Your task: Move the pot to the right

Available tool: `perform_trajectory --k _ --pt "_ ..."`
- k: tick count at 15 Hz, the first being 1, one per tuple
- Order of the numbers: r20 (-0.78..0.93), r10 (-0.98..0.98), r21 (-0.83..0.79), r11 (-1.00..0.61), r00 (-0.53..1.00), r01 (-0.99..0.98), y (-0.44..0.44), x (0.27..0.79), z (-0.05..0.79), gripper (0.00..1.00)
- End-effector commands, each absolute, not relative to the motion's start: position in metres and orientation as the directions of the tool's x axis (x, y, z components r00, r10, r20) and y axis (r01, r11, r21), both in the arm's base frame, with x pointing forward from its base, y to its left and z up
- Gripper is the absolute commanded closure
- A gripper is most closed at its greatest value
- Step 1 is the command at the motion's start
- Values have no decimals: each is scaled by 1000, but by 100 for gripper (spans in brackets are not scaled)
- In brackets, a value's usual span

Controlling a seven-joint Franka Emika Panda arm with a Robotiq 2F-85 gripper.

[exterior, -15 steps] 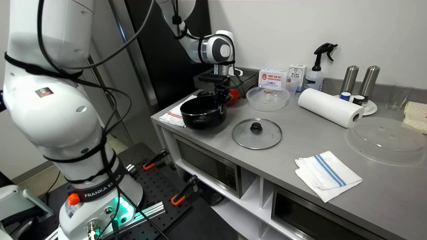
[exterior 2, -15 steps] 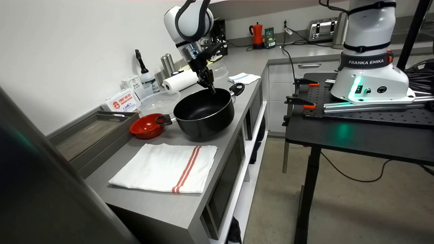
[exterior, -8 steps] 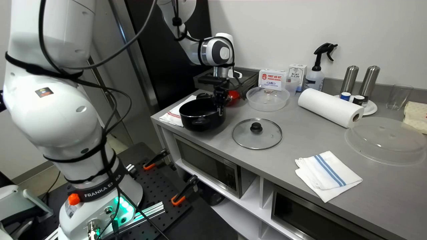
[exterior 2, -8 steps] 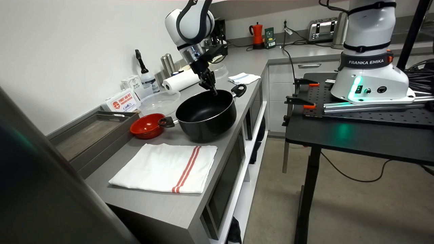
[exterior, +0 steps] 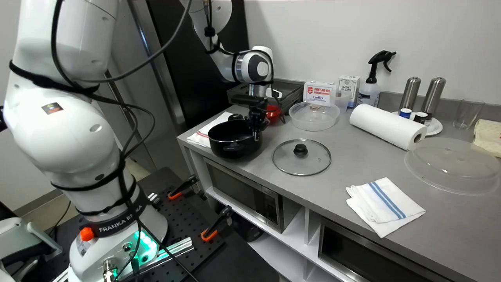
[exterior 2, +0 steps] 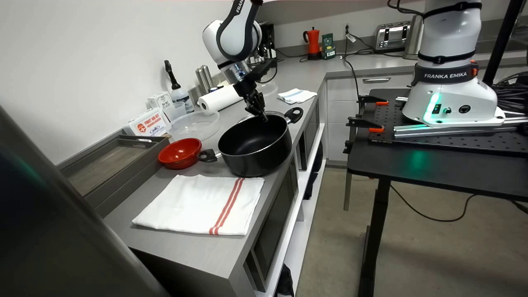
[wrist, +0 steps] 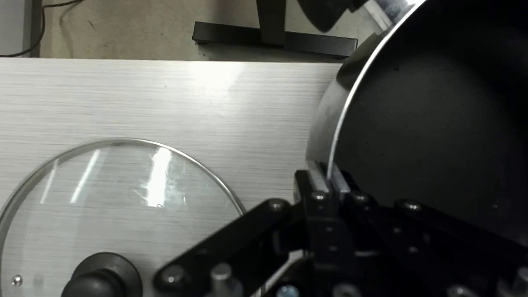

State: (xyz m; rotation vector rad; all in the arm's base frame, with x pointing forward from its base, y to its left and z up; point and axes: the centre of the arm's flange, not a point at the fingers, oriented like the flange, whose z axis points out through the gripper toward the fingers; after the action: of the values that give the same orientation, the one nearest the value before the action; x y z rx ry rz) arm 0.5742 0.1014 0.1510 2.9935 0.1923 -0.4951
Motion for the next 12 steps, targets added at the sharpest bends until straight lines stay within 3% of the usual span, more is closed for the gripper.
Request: perform_trajectory --k 1,12 --pt "-324 139 58 -984 936 166 111 580 159 99" --pt "-315 145 49 -984 938 169 118 594 152 99"
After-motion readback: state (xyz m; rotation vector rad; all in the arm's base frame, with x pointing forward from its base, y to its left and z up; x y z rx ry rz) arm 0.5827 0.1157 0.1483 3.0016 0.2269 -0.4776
